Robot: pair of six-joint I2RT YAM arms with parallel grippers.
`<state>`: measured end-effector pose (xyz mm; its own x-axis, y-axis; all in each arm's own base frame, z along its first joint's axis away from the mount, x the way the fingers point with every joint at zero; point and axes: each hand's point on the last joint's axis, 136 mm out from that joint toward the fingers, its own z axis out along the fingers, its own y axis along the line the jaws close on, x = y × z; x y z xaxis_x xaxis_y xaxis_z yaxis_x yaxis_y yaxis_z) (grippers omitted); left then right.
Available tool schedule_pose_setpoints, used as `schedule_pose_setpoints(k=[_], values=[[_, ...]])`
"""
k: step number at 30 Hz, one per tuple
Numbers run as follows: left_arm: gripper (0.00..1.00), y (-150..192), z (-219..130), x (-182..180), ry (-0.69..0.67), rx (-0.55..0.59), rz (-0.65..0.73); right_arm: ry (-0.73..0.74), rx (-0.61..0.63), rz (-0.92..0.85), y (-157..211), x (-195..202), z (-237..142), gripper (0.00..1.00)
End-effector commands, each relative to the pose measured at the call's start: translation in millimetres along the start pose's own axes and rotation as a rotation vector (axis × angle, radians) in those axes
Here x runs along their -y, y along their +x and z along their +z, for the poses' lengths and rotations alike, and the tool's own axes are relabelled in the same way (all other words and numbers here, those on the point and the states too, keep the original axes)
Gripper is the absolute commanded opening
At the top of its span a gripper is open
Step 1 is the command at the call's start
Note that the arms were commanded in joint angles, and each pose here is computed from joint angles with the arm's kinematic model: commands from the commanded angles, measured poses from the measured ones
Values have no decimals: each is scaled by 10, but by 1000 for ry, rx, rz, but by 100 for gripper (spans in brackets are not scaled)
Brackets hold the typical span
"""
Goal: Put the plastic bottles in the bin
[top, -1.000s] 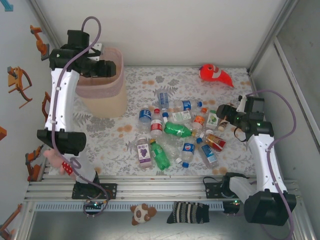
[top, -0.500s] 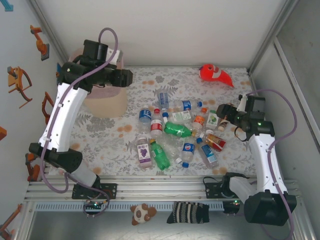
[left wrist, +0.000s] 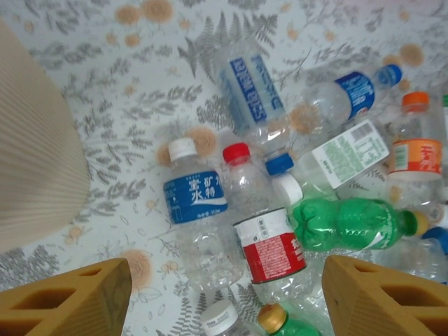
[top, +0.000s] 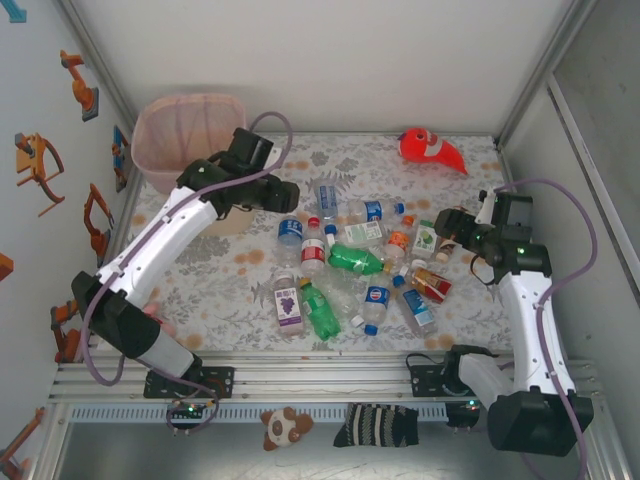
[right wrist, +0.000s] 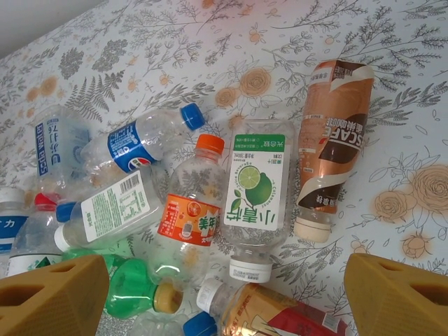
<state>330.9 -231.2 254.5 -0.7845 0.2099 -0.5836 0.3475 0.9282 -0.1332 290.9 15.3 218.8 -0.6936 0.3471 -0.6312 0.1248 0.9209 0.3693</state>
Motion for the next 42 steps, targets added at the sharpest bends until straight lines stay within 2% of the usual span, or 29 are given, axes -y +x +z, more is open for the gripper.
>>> schedule_pose_setpoints(k=[1, 9, 20, 30, 42], values=[[72, 14, 186, -17, -19, 5, -75, 12, 4, -5, 7, 15, -47, 86], [72, 467, 819, -96, -58, -169, -129, 4, -9, -3, 13, 5, -12, 86], [72, 814, 1370, -221, -65, -310, -163, -14, -4, 13, 4, -34, -41, 86], [75, 1090, 1570, -204, -12, -408, -164, -3, -8, 11, 22, 0, 1, 86], [74, 1435, 1599, -303, 0, -469, -193, -4, -4, 16, 37, 2, -7, 86]])
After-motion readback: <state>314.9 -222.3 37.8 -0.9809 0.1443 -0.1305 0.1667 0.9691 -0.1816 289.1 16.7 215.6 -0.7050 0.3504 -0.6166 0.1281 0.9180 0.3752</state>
